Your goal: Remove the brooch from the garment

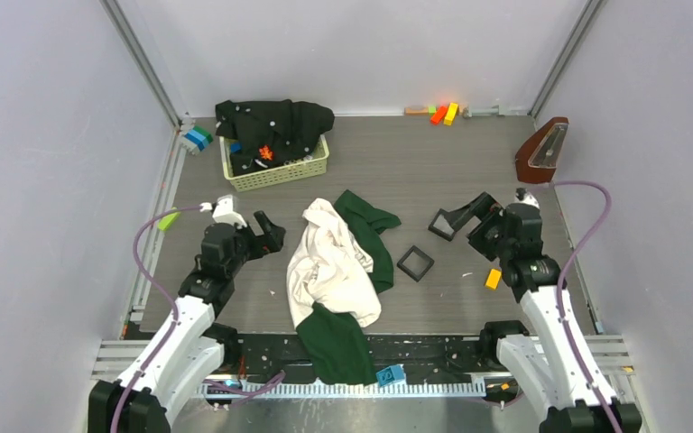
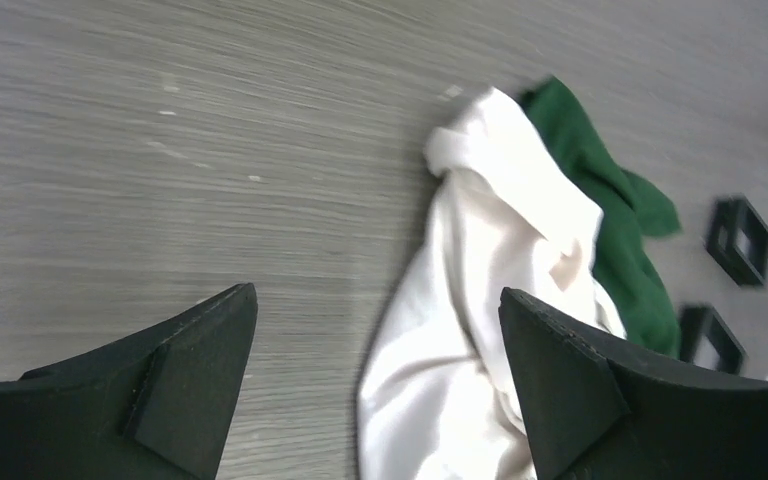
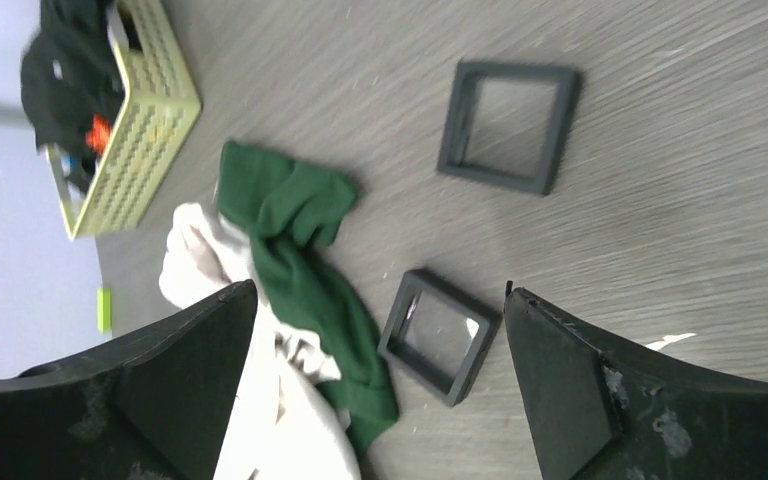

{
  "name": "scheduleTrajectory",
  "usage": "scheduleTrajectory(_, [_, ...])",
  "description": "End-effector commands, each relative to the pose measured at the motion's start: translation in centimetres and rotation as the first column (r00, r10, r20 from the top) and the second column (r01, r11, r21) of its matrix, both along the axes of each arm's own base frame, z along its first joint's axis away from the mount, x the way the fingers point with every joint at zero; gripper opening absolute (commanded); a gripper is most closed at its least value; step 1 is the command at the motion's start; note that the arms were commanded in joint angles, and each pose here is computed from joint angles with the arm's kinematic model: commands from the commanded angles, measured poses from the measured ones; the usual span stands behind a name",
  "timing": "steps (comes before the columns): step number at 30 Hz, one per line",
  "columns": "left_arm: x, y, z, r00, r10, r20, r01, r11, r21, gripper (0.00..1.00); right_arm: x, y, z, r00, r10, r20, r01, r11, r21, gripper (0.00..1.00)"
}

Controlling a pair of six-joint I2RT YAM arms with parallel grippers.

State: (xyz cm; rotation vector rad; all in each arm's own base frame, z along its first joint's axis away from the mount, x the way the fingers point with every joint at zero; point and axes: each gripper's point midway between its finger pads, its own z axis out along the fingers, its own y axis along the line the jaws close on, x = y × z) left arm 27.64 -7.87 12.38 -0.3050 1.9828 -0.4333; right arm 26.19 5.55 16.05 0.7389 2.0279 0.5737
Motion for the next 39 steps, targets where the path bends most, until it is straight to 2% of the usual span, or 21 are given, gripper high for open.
scheduleTrajectory(1, [0.2, -5.1, 2.7, 0.948, -0.292, 0.125, 0.3, 0.952, -0.055, 0.93, 1.1, 4.9, 2.6, 0.957, 0.287, 0.047, -0.289, 0.956, 0.047, 1.0])
scheduleTrajectory(5, [-0.2, -7.2, 2.5, 0.921, -0.374, 0.111, 0.38, 0.924, -0.043, 0.89, 1.3, 8.5, 0.8, 0.902, 0.431, -0.012, -0.431, 0.903, -0.002, 0.91])
scheduleTrajectory(8, [-0.8, -8.7, 2.9, 0.895, -0.428, 0.123, 0.429, 0.903, 0.017, 0.87, 1.5, 10.7, 0.0, 0.866, 0.498, -0.041, -0.5, 0.864, -0.064, 0.86])
scheduleTrajectory(11, [-1.7, -10.5, 3.0, 0.861, -0.492, 0.129, 0.484, 0.871, 0.089, 0.83, 1.9, 12.8, -1.2, 0.833, 0.545, -0.088, -0.553, 0.824, -0.124, 0.77])
scheduleTrajectory(13, [-2.3, -11.5, 2.6, 0.842, -0.529, 0.104, 0.515, 0.846, 0.14, 0.81, 2.3, 13.8, -1.9, 0.817, 0.566, -0.111, -0.576, 0.804, -0.147, 0.74])
scheduleTrajectory(19, [-3.0, -13.0, 0.8, 0.832, -0.554, -0.009, 0.538, 0.804, 0.253, 0.78, 3.2, 16.1, -4.5, 0.777, 0.604, -0.176, -0.629, 0.743, -0.227, 0.7])
scheduleTrajectory(25, [-3.2, -13.9, -0.7, 0.816, -0.573, -0.082, 0.573, 0.779, 0.253, 0.76, 3.2, 18.0, -7.9, 0.74, 0.63, -0.237, -0.673, 0.703, -0.23, 0.61])
scheduleTrajectory(30, [-3.0, -13.7, -1.1, 0.833, -0.546, -0.09, 0.55, 0.8, 0.241, 0.71, 2.9, 19.9, -9.7, 0.701, 0.669, -0.247, -0.713, 0.672, -0.2, 0.5])
scheduleTrajectory(31, [-3.0, -13.8, -1.2, 0.832, -0.548, -0.088, 0.551, 0.8, 0.238, 0.67, 2.7, 20.2, -9.8, 0.693, 0.677, -0.249, -0.72, 0.668, -0.188, 0.49])
scheduleTrajectory(33, [-3.1, -13.7, -1.3, 0.833, -0.547, -0.089, 0.551, 0.8, 0.238, 0.57, 2.7, 20.7, -10.1, 0.681, 0.689, -0.248, -0.731, 0.661, -0.17, 0.41])
scheduleTrajectory(35, [-3.0, -13.5, -1.2, 0.837, -0.54, -0.087, 0.543, 0.804, 0.241, 0.32, 2.8, 20.9, -10.1, 0.679, 0.692, -0.245, -0.733, 0.66, -0.167, 0.2])
scheduleTrajectory(36, [-3.0, -13.4, -1.3, 0.841, -0.534, -0.086, 0.538, 0.808, 0.242, 0.2, 3.0, 20.9, -9.8, 0.683, 0.691, -0.239, -0.73, 0.662, -0.171, 0.06])
scheduleTrajectory(37, [-3.0, -13.3, -1.3, 0.843, -0.53, -0.086, 0.534, 0.809, 0.245, 0.08, 3.1, 20.8, -9.6, 0.691, 0.683, -0.235, -0.722, 0.668, -0.18, 0.02])
scheduleTrajectory(38, [-2.9, -13.2, -1.2, 0.847, -0.525, -0.083, 0.528, 0.812, 0.248, 0.01, 3.3, 20.7, -9.0, 0.701, 0.678, -0.222, -0.713, 0.676, -0.187, 0.01])
scheduleTrajectory(39, [-2.9, -13.1, -1.0, 0.85, -0.521, -0.075, 0.522, 0.815, 0.25, 0.0, 3.6, 20.3, -8.8, 0.72, 0.658, -0.22, -0.694, 0.689, -0.209, 0.01])
